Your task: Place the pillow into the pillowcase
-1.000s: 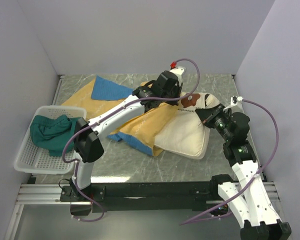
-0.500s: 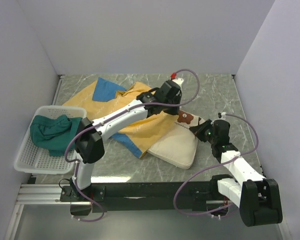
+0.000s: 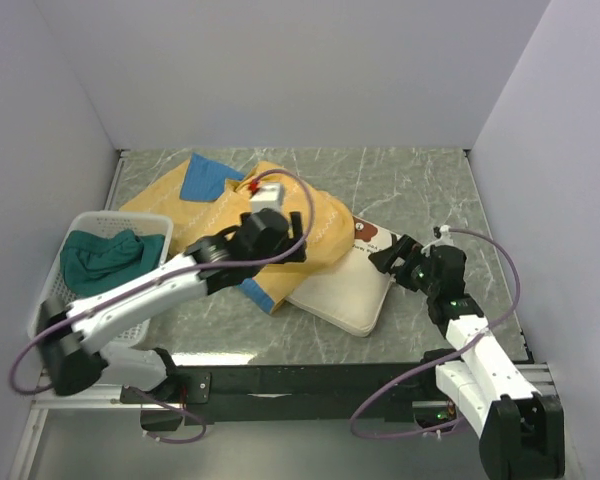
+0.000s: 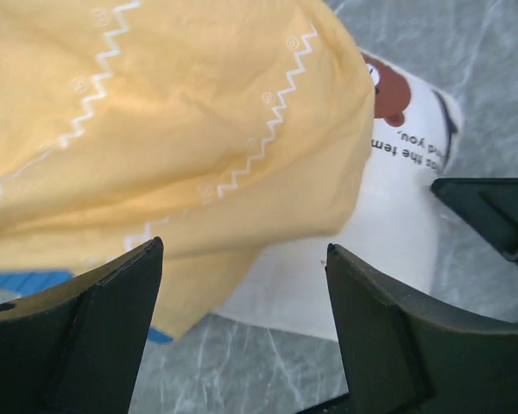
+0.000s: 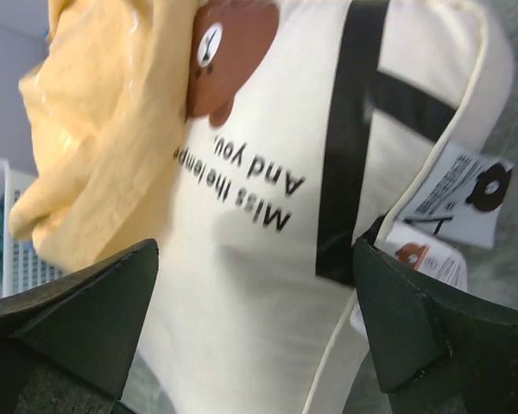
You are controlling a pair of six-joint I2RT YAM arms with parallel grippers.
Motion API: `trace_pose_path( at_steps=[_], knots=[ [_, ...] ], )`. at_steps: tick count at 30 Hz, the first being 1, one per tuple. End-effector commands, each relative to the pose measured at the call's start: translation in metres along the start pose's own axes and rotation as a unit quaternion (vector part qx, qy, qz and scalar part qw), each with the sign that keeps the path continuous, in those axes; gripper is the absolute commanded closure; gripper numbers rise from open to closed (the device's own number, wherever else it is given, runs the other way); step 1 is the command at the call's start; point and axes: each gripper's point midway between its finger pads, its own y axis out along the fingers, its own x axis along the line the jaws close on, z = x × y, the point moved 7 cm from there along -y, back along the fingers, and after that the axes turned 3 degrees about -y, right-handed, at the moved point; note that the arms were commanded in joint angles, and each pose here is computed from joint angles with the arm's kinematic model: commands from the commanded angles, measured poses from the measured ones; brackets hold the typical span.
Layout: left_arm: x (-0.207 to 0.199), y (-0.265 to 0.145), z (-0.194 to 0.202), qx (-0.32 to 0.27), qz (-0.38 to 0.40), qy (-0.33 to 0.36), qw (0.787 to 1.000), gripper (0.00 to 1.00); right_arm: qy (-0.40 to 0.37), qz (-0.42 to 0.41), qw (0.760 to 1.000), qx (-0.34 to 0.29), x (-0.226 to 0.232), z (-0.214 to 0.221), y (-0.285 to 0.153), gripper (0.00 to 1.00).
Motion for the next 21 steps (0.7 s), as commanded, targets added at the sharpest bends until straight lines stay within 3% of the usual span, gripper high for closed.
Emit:
trace_pose_path(
  at_steps=[1,9,15,21],
  knots=[
    [0.025,-0.021,0.025,-0.022,-0.018,-0.077,0.997,0.19,-0.014,-0.015,0.998,0.063,-0.006,0.029,-0.013,0.0],
    [0.063,-0.018,0.107,0.047,0.0,-0.129,0.99,0.11,0.01,0.024,0.997,0.069,-0.018,0.044,-0.027,0.0],
    [0.062,-0.012,0.12,0.043,0.039,-0.149,0.987,0.11,0.036,-0.003,0.996,0.079,-0.012,0.051,-0.031,0.0],
    [0.065,0.01,0.14,0.049,0.011,-0.128,0.991,0.18,0.046,-0.033,0.992,0.115,-0.009,0.069,-0.023,0.0]
  ],
)
